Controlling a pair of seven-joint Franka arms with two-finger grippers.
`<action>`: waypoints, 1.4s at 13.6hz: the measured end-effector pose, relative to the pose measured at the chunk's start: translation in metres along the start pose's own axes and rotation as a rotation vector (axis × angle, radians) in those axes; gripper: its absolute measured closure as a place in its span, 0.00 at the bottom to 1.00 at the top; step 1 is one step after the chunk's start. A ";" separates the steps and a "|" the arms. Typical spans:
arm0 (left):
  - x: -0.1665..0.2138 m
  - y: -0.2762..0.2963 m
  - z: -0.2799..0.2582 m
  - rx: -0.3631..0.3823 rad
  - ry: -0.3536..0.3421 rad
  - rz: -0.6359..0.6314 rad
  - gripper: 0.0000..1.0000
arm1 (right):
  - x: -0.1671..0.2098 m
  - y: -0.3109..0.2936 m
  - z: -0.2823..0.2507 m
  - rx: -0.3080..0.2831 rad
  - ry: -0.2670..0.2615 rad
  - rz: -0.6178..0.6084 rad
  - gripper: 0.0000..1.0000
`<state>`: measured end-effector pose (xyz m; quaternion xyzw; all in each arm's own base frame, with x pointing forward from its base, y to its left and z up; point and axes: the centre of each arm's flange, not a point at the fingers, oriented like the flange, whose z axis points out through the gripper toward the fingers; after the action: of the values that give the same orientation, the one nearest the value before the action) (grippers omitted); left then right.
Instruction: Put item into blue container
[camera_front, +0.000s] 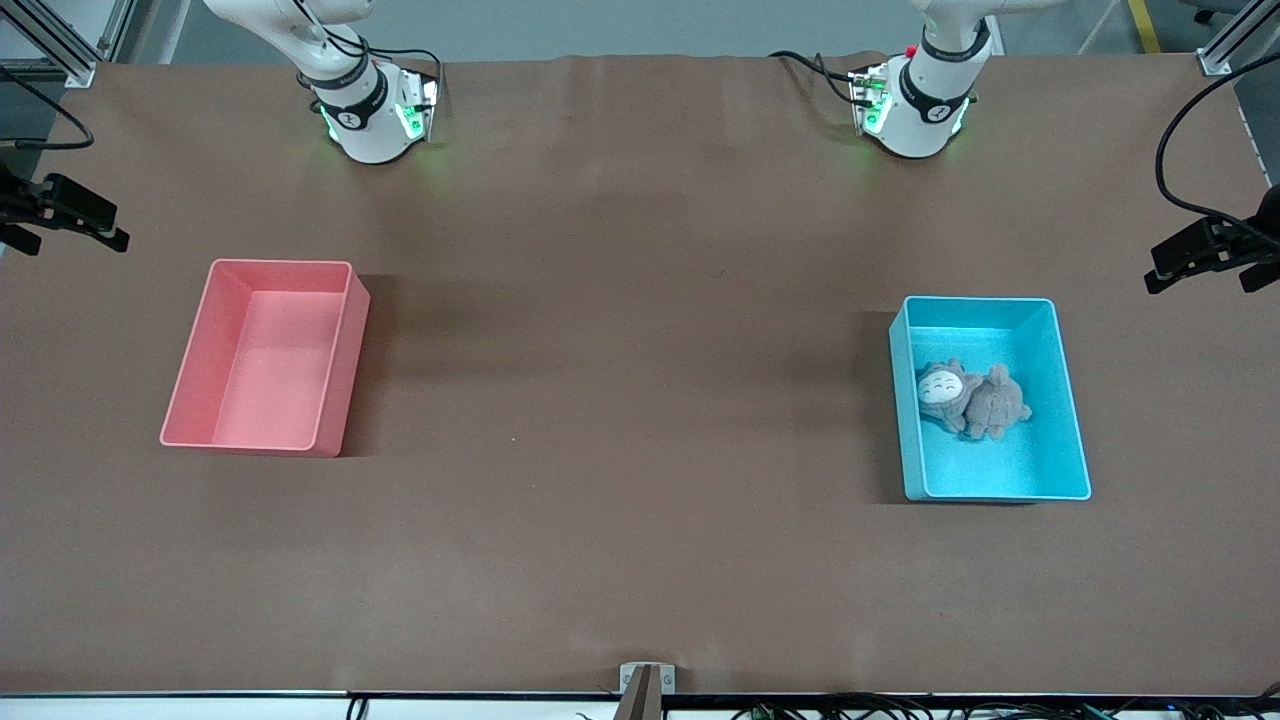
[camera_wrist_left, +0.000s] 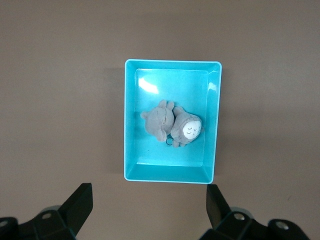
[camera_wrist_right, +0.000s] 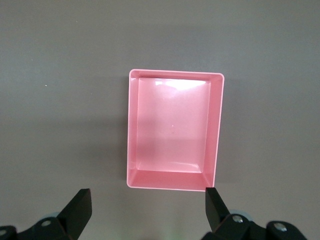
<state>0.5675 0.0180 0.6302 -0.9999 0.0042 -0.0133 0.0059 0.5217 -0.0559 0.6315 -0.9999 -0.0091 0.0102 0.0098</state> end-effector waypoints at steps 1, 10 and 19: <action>-0.001 0.001 -0.002 0.001 0.001 0.001 0.00 | 0.000 0.000 0.000 0.000 -0.001 0.000 0.00; -0.023 0.000 -0.011 -0.036 -0.002 -0.009 0.00 | -0.003 0.000 0.002 0.004 -0.025 0.003 0.00; -0.021 0.001 -0.016 -0.034 0.053 -0.009 0.00 | -0.003 -0.002 0.002 0.010 -0.025 0.002 0.00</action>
<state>0.5465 0.0174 0.6459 -0.9992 0.0000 -0.0396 -0.0115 0.5191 -0.0543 0.6292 -0.9996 -0.0083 0.0225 0.0146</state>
